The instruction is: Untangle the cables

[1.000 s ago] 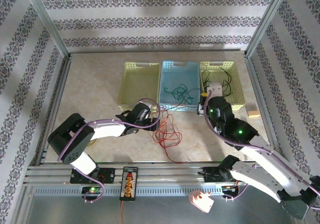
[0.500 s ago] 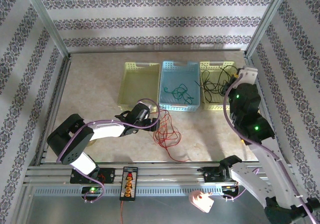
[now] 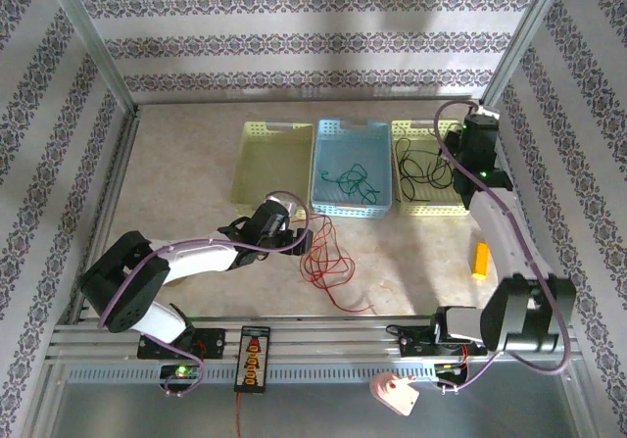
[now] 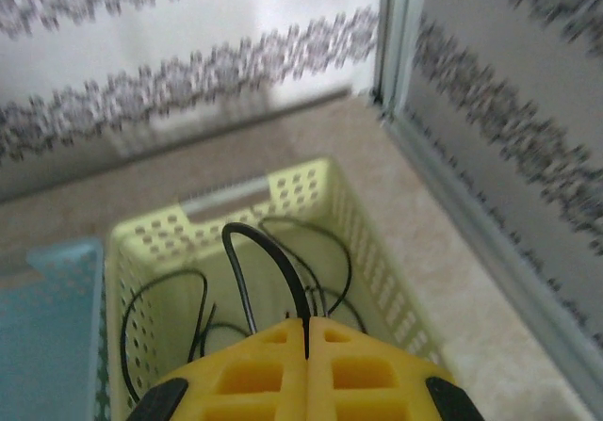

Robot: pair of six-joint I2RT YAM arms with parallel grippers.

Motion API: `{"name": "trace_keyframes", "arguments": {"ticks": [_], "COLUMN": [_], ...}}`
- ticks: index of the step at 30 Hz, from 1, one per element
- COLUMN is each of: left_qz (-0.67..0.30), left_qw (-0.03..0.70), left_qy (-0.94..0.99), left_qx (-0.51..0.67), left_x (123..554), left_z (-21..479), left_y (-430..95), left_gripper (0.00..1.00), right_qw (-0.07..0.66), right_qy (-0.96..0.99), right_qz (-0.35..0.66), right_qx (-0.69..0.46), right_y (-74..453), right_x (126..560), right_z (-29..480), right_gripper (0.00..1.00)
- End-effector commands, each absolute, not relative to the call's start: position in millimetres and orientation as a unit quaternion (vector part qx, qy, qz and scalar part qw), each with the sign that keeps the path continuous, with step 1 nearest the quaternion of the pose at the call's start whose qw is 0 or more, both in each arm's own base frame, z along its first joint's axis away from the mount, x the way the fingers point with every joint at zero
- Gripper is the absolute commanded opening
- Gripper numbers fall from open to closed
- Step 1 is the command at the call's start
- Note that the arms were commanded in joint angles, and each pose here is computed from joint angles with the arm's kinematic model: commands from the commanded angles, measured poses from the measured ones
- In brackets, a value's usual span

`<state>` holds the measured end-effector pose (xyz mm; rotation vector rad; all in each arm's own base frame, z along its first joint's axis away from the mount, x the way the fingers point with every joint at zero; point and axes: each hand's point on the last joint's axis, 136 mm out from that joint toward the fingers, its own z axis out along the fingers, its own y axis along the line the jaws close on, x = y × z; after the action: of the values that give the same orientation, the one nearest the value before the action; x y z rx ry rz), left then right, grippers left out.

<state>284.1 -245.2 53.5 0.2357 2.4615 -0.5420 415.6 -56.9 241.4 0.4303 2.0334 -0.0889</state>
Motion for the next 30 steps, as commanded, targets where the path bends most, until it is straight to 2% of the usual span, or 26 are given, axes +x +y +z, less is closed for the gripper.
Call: {"name": "trace_keyframes", "arguments": {"ticks": [1,2,3,6,13,18,23,30], "left_qz": [-0.207,-0.209,-0.210,-0.212,-0.220,-0.232,-0.241,-0.266], "left_qw": [0.309,0.311,0.312,0.315,0.313,0.305,0.294,0.280], "left_qy": [0.921,0.920,0.919,0.917,0.914,0.913,0.914,0.908], "left_qx": [0.112,0.116,0.119,0.123,0.132,0.139,0.144,0.159], "left_x": [278.7,278.1,277.2,275.1,271.8,270.1,269.0,266.2], "left_z": [63.1,65.1,66.7,70.6,70.9,67.9,65.8,66.3], "left_y": [-248.1,-248.4,-248.2,-247.1,-249.2,-254.7,-260.7,-274.3], "left_gripper": [0.88,0.89,0.89,0.89,0.89,0.89,0.88,0.85], "right_qw": [0.475,0.459,0.453,0.456,0.450,0.413,0.371,0.308], "right_qy": [0.860,0.866,0.867,0.858,0.862,0.894,0.909,0.929], "right_qz": [0.026,0.026,0.023,0.019,0.051,0.131,0.168,0.204], "right_qx": [0.186,0.195,0.208,0.235,0.227,0.117,0.087,-0.012], "right_y": [-42.9,-43.5,-45.8,-49.9,-28.0,48.7,85.4,144.4], "right_x": [428.3,425.8,422.2,406.6,363.8,334.4,307.9,267.9], "right_z": [223.1,214.1,210.1,207.6,205.8,190.6,170.9,136.3], "right_gripper": [0.10,0.27,0.40,0.54,0.58,0.59,0.59,0.59]}}
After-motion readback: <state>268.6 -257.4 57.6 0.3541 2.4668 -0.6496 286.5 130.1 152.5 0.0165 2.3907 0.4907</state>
